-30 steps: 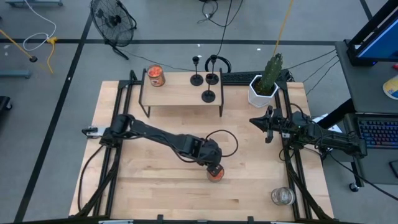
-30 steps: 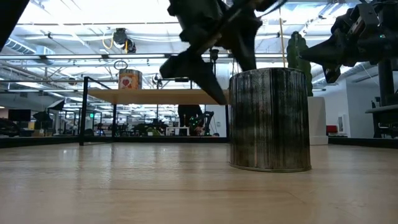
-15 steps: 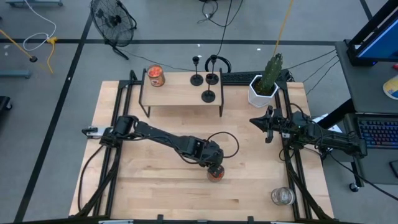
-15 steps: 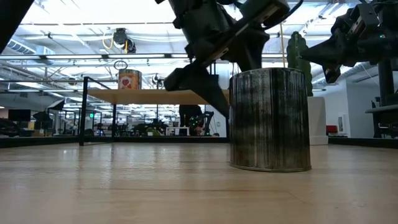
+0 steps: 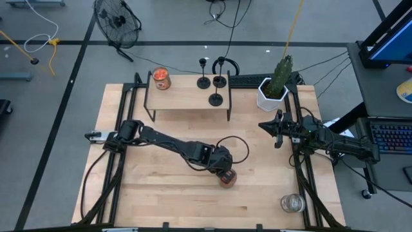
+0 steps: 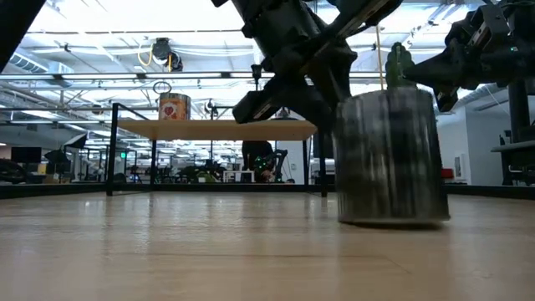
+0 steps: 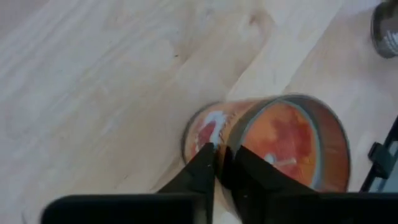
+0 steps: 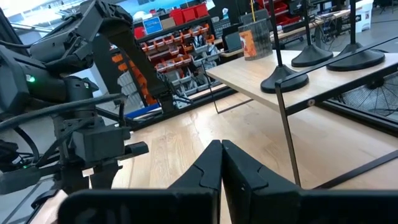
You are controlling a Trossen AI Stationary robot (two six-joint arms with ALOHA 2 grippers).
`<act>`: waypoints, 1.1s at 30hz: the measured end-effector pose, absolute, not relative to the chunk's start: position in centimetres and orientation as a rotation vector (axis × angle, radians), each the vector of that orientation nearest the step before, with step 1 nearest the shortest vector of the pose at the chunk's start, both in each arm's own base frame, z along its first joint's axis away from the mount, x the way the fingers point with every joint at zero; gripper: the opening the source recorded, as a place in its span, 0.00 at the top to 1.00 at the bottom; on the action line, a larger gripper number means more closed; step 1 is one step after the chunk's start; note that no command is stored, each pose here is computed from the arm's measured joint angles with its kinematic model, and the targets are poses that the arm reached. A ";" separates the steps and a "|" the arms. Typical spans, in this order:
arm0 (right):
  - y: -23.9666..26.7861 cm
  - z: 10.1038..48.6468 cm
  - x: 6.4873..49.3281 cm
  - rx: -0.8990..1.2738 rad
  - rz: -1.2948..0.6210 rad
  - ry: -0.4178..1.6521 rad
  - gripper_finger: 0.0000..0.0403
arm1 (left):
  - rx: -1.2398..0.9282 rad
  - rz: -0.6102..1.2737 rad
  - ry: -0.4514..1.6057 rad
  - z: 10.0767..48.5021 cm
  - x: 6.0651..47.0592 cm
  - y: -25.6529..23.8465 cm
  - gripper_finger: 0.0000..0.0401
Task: Pick & Place candle stick holders
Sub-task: Put the orange scented candle on the shelf
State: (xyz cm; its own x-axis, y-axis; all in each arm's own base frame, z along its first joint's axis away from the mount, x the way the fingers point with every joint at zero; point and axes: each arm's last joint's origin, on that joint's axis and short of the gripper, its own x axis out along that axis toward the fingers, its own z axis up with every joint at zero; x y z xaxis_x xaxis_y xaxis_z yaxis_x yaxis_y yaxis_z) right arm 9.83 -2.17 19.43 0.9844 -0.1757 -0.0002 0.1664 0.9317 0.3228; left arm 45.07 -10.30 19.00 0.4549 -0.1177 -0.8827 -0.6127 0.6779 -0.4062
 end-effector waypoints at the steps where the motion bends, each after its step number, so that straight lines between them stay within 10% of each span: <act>1: -2.2 19.4 9.8 0.328 -0.175 -0.029 1.00 | -0.791 0.343 1.079 19.0 45.1 -10.3 0.92; 17: -2.2 19.4 9.8 0.331 -0.175 -0.030 1.00 | -0.788 0.274 1.105 20.6 44.4 -9.7 0.99; 33: -2.2 19.4 9.8 0.330 -0.180 -0.030 1.00 | -0.686 0.480 0.808 35.5 35.5 -4.4 1.00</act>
